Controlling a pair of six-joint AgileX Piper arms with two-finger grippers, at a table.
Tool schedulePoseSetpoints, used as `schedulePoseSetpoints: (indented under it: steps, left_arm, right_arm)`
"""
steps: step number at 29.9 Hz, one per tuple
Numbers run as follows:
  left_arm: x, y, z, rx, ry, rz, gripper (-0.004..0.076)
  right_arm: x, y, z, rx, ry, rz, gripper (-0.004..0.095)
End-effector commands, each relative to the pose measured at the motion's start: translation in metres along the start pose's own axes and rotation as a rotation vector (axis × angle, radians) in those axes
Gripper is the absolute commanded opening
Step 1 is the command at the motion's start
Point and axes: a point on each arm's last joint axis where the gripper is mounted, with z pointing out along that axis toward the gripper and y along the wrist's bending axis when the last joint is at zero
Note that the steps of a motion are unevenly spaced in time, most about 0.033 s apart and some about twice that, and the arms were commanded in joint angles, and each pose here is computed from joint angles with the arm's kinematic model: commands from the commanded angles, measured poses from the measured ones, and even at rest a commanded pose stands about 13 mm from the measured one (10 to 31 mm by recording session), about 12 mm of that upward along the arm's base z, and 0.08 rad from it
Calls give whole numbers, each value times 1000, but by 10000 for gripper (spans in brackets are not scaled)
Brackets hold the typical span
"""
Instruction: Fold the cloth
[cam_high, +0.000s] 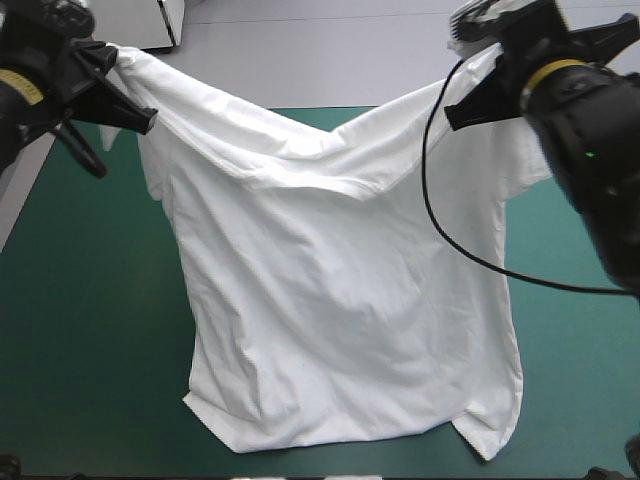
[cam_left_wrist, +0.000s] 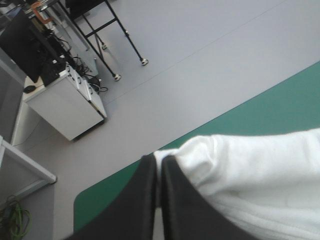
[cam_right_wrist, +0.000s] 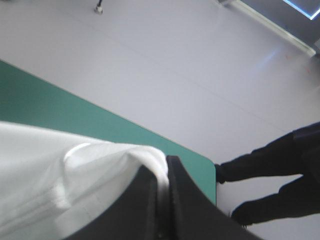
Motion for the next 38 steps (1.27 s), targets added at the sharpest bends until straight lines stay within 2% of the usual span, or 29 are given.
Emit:
schedulePoseSetpoints:
  steps: [1, 8, 12, 18, 22, 28, 31, 33, 38]
  left_arm:
    - [-10, -1, 35, -73, -65, 19, -22]
    - [17, -30, 141, 71, 83, -43, -22]
    - [38, -42, 194, 123, 138, -84, -22]
    - [75, -59, 257, 173, 221, -115, -22]
    - [96, -70, 284, 219, 275, -158, -22]
    - [107, -80, 298, 253, 290, -179, -19]
    - [109, -83, 300, 274, 304, -170, 43]
    - [111, -84, 298, 289, 325, -175, 134]
    - [111, -81, 290, 317, 367, -186, 370]
  right_arm:
    - [1, -1, 32, 43, -8, 16, -17]
    - [27, 8, 128, -70, 109, 95, -17]
    - [51, 26, 183, -214, 202, 96, -16]
    - [95, 50, 253, -343, 324, 110, -17]
    - [119, 66, 283, -435, 381, 134, -17]
    - [143, 72, 306, -540, 429, 252, -10]
    - [148, 68, 308, -573, 435, 269, 71]
    - [152, 62, 309, -577, 451, 286, 189]
    - [163, 44, 306, -623, 503, 367, 611]
